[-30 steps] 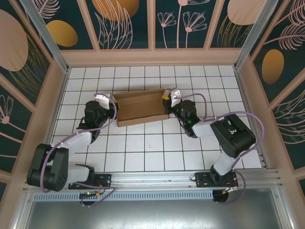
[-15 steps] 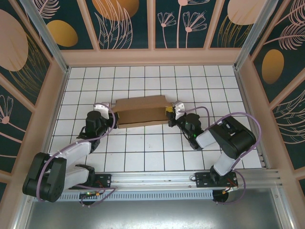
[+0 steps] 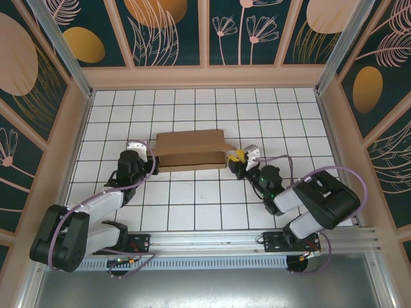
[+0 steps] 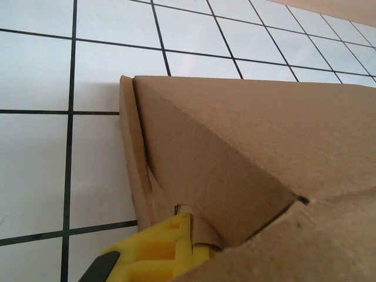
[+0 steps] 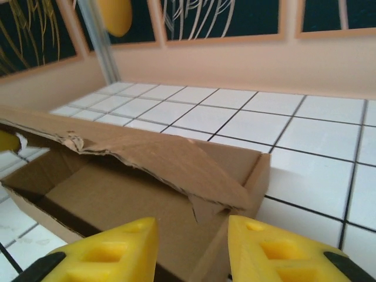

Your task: Fold the paper box

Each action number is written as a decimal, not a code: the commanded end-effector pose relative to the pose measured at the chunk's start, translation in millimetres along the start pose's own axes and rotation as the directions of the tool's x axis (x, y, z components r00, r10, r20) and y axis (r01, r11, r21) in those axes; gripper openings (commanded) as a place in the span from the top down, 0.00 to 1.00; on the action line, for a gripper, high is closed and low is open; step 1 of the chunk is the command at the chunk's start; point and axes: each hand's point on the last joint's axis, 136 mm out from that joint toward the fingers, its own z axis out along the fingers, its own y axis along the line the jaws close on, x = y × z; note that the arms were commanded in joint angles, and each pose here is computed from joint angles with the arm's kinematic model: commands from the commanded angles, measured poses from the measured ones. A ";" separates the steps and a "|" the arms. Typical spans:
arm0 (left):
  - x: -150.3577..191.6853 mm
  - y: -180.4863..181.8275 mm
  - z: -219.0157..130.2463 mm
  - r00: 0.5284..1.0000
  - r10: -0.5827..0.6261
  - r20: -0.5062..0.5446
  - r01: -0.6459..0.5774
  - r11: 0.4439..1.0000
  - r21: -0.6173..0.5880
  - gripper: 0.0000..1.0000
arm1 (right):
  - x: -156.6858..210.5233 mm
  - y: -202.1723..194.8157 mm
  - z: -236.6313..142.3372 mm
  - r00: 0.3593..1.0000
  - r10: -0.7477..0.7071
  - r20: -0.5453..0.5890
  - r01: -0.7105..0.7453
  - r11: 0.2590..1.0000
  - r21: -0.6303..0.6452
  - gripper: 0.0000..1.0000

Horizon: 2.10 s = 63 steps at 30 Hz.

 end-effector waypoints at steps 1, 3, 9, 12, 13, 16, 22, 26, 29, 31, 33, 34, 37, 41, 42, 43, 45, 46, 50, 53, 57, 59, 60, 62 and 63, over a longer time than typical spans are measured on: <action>3.2 0.1 3.7 0.999 0.002 -0.037 -0.003 1.000 -0.013 1.00 | -40.5 3.8 -26.3 0.981 0.092 0.169 -0.093 0.996 0.002 0.63; 1.2 -1.2 5.1 0.999 0.007 -0.040 -0.007 1.000 -0.013 1.00 | -50.6 -2.6 -36.1 0.973 0.119 0.196 -0.133 0.989 0.062 0.63; -2.5 -10.5 7.9 0.998 0.034 -0.052 -0.033 0.999 0.014 1.00 | -97.0 -30.7 -38.6 0.970 0.136 0.203 -0.193 0.936 0.294 0.86; -0.1 -15.1 10.1 0.997 0.049 -0.067 -0.047 0.998 0.035 1.00 | -120.4 -12.1 -24.3 0.986 0.045 0.161 -0.082 0.969 0.231 1.00; 1.5 -16.2 10.6 0.996 0.052 -0.072 -0.050 0.998 0.039 1.00 | -124.4 -6.0 -18.3 0.989 0.032 0.145 -0.062 0.977 0.206 1.00; 9.3 -18.9 12.5 0.994 0.054 -0.094 -0.049 0.997 0.055 1.00 | -130.7 11.2 11.8 0.995 0.089 0.054 -0.095 0.988 0.125 1.00; 17.7 -18.1 14.4 0.992 0.045 -0.116 -0.038 0.997 0.061 1.00 | -93.4 42.4 85.3 0.944 0.166 -0.285 -0.166 0.986 0.024 1.00; 11.5 -19.5 9.5 0.996 0.006 -0.093 0.000 0.998 0.058 0.86 | -50.8 39.0 112.3 0.881 0.183 -0.436 -0.169 0.983 0.070 1.00; 4.0 -23.5 -4.0 0.997 -0.066 -0.037 0.069 0.995 0.078 0.73 | -26.7 31.1 116.2 0.863 0.185 -0.471 -0.151 0.983 0.108 1.00; -0.6 -23.1 -16.1 0.992 -0.127 0.016 0.125 0.988 0.088 0.70 | -14.3 24.5 115.6 0.856 0.188 -0.482 -0.143 0.981 0.130 1.00; -5.0 -17.3 -27.3 0.980 -0.188 0.069 0.184 0.981 0.070 0.67 | -2.2 20.4 113.2 0.846 0.186 -0.499 -0.134 0.981 0.138 1.00; -6.2 -15.5 -32.7 0.975 -0.204 0.091 0.199 0.978 0.068 0.67 | 4.6 18.1 111.5 0.842 0.188 -0.506 -0.134 0.981 0.141 1.00; -11.7 -11.5 -45.8 0.960 -0.245 0.134 0.240 0.969 0.058 0.67 | 17.5 12.7 106.5 0.831 0.202 -0.518 -0.147 0.978 0.146 1.00; -24.1 -6.7 -62.3 0.946 -0.264 0.187 0.263 0.964 0.029 0.73 | 31.4 6.9 101.0 0.815 0.218 -0.537 -0.161 0.975 0.152 1.00; -27.7 -7.6 -66.4 0.945 -0.259 0.198 0.258 0.966 0.032 0.73 | 34.6 5.2 99.7 0.812 0.219 -0.541 -0.160 0.975 0.154 1.00; -31.4 -6.6 -70.7 0.942 -0.260 0.212 0.261 0.965 0.025 0.73 | 38.3 4.3 98.7 0.808 0.217 -0.548 -0.157 0.976 0.154 1.00; -39.8 0.8 -77.8 0.931 -0.265 0.251 0.278 0.961 -0.017 0.74 | 44.7 3.1 97.1 0.800 0.209 -0.563 -0.146 0.977 0.155 1.00; -45.5 6.5 -80.5 0.926 -0.259 0.274 0.283 0.957 -0.054 0.75 | 49.2 1.2 96.7 0.794 0.204 -0.573 -0.135 0.978 0.162 1.00; -65.6 25.4 -73.8 0.934 -0.243 0.262 0.306 0.923 -0.234 0.65 | 69.8 -20.9 90.7 0.763 0.221 -0.607 -0.061 0.960 0.272 1.00; -73.2 17.4 -44.6 0.973 -0.203 0.107 0.226 0.931 -0.287 0.52 | 65.4 -37.9 90.5 0.759 0.225 -0.611 0.013 0.933 0.359 1.00; -69.2 -1.3 8.4 0.971 -0.189 -0.150 0.152 0.962 -0.225 0.44 | 17.6 -48.3 99.4 0.799 0.200 -0.567 0.085 0.896 0.436 0.98; -68.9 -7.1 28.0 0.960 -0.202 -0.194 0.170 0.971 -0.167 0.42 | -13.0 -52.6 99.6 0.842 0.149 -0.518 0.123 0.882 0.454 1.00; -69.3 -6.2 33.5 0.957 -0.213 -0.195 0.184 0.970 -0.156 0.42 | -30.0 -54.0 96.8 0.873 0.135 -0.469 0.118 0.874 0.471 1.00; -72.7 -10.0 42.0 0.957 -0.219 -0.190 0.203 0.974 -0.100 0.41 | -57.5 -51.7 90.9 0.918 0.103 -0.382 0.087 0.889 0.450 1.00; -72.0 -11.4 44.7 0.957 -0.218 -0.194 0.206 0.975 -0.081 0.41 | -66.3 -50.9 89.0 0.928 0.098 -0.359 0.072 0.899 0.433 1.00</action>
